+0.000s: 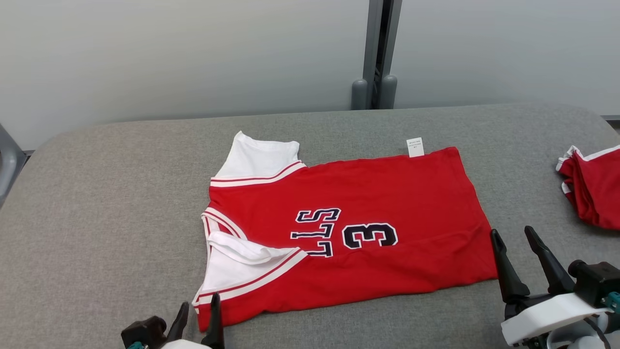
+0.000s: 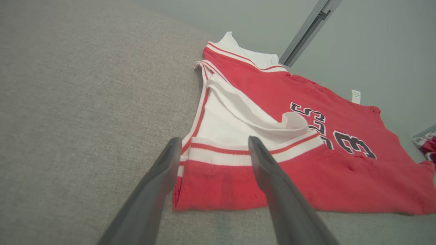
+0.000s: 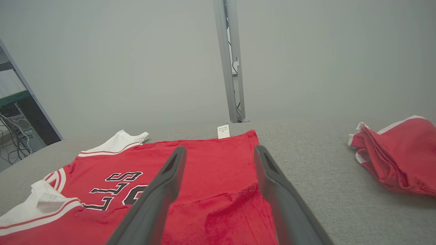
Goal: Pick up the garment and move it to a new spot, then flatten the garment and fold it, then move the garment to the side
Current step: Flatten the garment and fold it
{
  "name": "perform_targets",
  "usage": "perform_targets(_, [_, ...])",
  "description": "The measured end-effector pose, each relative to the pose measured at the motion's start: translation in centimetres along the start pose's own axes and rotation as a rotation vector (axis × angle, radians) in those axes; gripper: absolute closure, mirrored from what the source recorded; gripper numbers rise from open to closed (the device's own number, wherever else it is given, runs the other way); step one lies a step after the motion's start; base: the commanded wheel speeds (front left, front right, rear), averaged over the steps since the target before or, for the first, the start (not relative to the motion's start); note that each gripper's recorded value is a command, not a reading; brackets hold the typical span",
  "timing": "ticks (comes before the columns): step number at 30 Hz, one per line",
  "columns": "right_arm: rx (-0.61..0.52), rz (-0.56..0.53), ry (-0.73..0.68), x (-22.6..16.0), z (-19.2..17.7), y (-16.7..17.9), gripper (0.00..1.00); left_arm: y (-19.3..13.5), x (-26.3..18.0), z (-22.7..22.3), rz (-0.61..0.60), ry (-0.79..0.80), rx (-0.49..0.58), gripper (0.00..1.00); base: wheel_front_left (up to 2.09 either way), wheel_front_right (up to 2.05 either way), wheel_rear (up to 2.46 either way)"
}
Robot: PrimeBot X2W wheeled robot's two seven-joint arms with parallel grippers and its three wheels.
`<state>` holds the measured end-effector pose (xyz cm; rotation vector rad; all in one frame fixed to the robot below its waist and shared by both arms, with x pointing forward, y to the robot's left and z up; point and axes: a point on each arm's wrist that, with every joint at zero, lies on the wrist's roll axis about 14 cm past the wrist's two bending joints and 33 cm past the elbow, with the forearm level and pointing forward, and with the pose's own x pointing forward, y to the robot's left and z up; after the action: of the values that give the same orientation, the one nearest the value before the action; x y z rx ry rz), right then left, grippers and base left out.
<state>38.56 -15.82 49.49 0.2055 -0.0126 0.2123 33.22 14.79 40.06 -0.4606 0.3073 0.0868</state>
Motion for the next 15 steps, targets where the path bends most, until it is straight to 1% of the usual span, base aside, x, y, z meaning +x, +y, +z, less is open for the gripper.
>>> perform_targets(4, [-0.001,-0.007,0.001,-0.1,-0.1,-0.1,0.00,1.7,0.1,-1.9,0.068,0.063,0.018,0.00,0.00,0.00,0.00])
perform_targets(7, [0.001,-0.015,0.003,-0.2,-0.2,-0.4,0.00,2.2,0.4,-2.6,0.088,0.091,0.010,0.00,0.00,0.00,0.00])
perform_targets(15, [0.001,-0.030,0.013,-0.4,-0.5,-0.9,0.00,2.5,1.0,-4.1,0.100,0.155,0.010,0.00,0.00,0.00,0.00])
